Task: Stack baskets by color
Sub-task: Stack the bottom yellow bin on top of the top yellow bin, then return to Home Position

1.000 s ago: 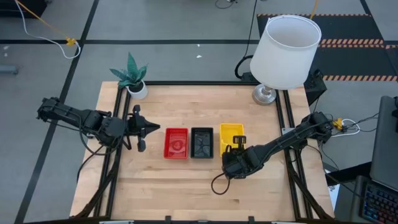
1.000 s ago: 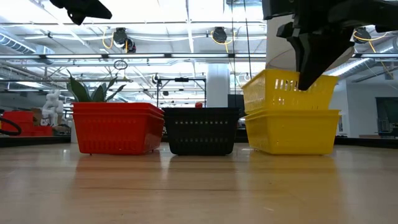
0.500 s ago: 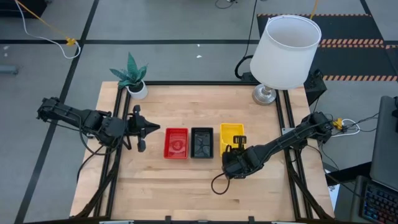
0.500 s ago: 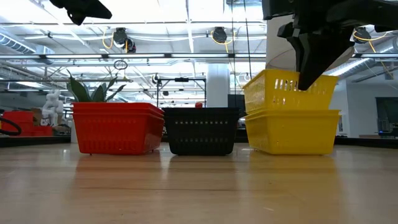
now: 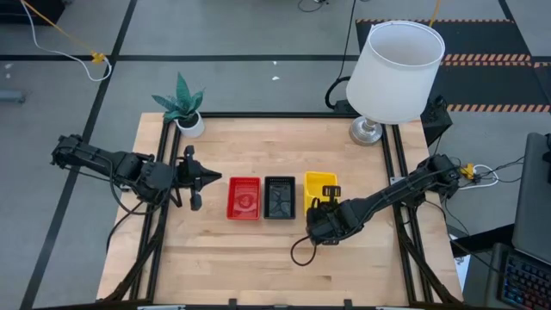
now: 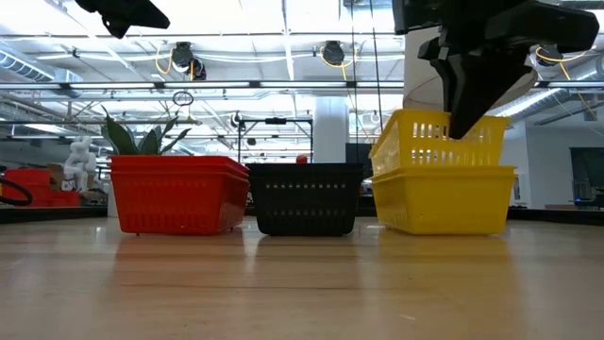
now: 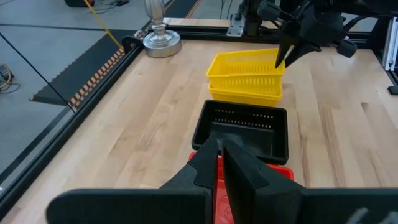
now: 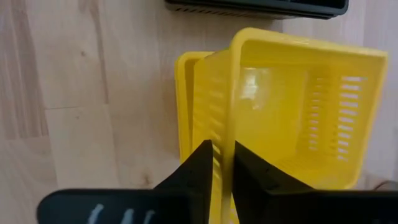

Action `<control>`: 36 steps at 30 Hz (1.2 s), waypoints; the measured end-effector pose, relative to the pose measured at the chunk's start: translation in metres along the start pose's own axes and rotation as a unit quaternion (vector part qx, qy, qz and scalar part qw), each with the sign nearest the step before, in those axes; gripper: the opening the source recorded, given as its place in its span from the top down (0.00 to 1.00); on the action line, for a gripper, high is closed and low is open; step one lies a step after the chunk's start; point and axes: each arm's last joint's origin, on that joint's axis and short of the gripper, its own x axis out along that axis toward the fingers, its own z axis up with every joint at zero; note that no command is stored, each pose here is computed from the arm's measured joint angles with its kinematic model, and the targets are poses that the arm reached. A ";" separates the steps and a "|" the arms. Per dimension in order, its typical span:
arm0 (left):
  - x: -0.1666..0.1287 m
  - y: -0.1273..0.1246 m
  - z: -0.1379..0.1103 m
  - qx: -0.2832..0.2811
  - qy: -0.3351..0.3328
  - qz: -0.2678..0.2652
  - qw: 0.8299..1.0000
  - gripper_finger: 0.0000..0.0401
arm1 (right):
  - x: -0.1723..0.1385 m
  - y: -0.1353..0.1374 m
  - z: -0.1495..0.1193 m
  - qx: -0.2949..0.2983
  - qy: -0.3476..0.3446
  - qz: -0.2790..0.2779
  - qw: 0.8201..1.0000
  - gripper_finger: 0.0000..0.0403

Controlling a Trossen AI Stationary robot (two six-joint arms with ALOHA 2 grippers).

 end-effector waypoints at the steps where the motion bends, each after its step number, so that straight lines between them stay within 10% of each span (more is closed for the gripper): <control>1: 0.000 0.000 0.000 0.000 0.000 0.000 1.000 0.94 | 0.000 0.000 0.000 0.000 0.000 0.000 1.000 0.89; 23: 0.000 0.000 0.000 -0.002 0.000 0.000 1.000 0.94 | -0.024 -0.009 -0.001 -0.018 -0.067 0.026 0.997 0.61; 36: 0.000 -0.001 0.004 -0.003 -0.020 -0.004 1.000 0.94 | -0.104 -0.056 -0.010 -0.052 -0.324 0.012 0.945 0.73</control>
